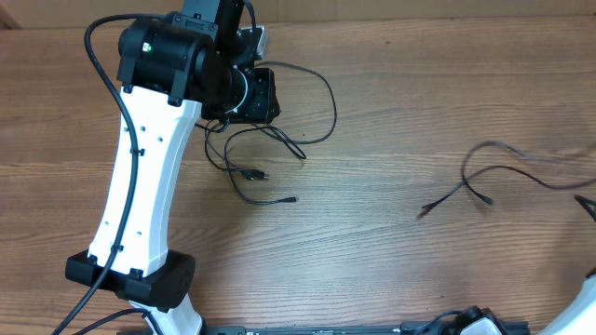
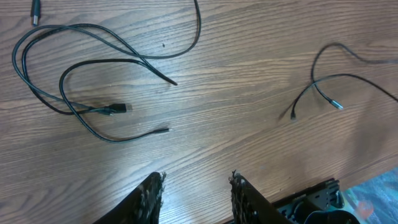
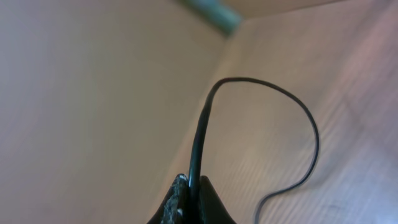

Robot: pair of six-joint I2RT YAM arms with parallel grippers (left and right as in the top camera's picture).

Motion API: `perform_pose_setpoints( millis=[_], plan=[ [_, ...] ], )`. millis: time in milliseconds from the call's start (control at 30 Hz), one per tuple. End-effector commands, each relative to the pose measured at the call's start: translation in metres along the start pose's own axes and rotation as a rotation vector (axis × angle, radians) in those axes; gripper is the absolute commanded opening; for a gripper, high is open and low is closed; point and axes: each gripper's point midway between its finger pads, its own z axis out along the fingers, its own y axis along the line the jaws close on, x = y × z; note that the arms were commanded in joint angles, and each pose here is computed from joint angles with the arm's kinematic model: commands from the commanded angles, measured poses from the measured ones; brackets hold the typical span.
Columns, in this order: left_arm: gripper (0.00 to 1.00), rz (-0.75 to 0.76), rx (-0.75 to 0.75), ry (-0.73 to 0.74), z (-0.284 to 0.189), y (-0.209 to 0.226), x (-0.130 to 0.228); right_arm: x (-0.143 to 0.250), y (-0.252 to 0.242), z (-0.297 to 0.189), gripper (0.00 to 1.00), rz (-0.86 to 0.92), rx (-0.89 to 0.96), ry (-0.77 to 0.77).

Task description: Untangle cables

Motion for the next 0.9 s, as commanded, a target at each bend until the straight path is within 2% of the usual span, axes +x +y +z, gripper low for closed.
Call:
perform_pose_setpoints(
  millis=[0, 100, 300, 333, 367, 400, 500, 667, 767, 867],
  plan=[
    [0.38, 0.024, 0.012, 0.013, 0.004, -0.004, 0.000, -0.027, -0.036, -0.014, 0.04, -0.033, 0.178, -0.127],
    [0.38, 0.022, 0.009, 0.021, 0.004, -0.004, 0.002, -0.041, -0.065, -0.016, 0.04, -0.011, 0.315, -0.200],
    [0.38, 0.021, 0.008, 0.023, 0.004, -0.003, 0.003, -0.048, -0.097, -0.009, 0.04, 0.010, 0.424, -0.231],
    [0.38, 0.021, 0.009, 0.022, 0.004, -0.003, 0.003, -0.048, -0.098, -0.008, 0.09, 0.011, 0.428, -0.230],
    [0.38, 0.021, 0.009, 0.022, 0.004, -0.003, 0.002, -0.047, -0.100, -0.007, 0.41, 0.017, 0.429, -0.227],
    [0.38, 0.021, 0.009, 0.022, 0.004, -0.003, 0.002, -0.048, -0.099, -0.009, 1.00, 0.053, 0.423, -0.239],
    [0.38, 0.021, 0.009, 0.022, 0.004, -0.003, 0.003, -0.052, -0.095, -0.021, 1.00, 0.130, 0.415, -0.278],
    [0.38, 0.025, 0.013, 0.009, 0.004, -0.004, -0.001, -0.061, -0.071, -0.032, 1.00, 0.071, 0.357, -0.319],
    [0.38, 0.030, 0.018, -0.011, 0.004, -0.006, -0.006, -0.049, -0.034, -0.022, 1.00, -0.094, 0.181, -0.209],
    [0.41, 0.033, 0.021, -0.020, 0.004, -0.006, -0.008, -0.029, -0.008, -0.016, 1.00, -0.145, 0.027, -0.095]
  ],
)
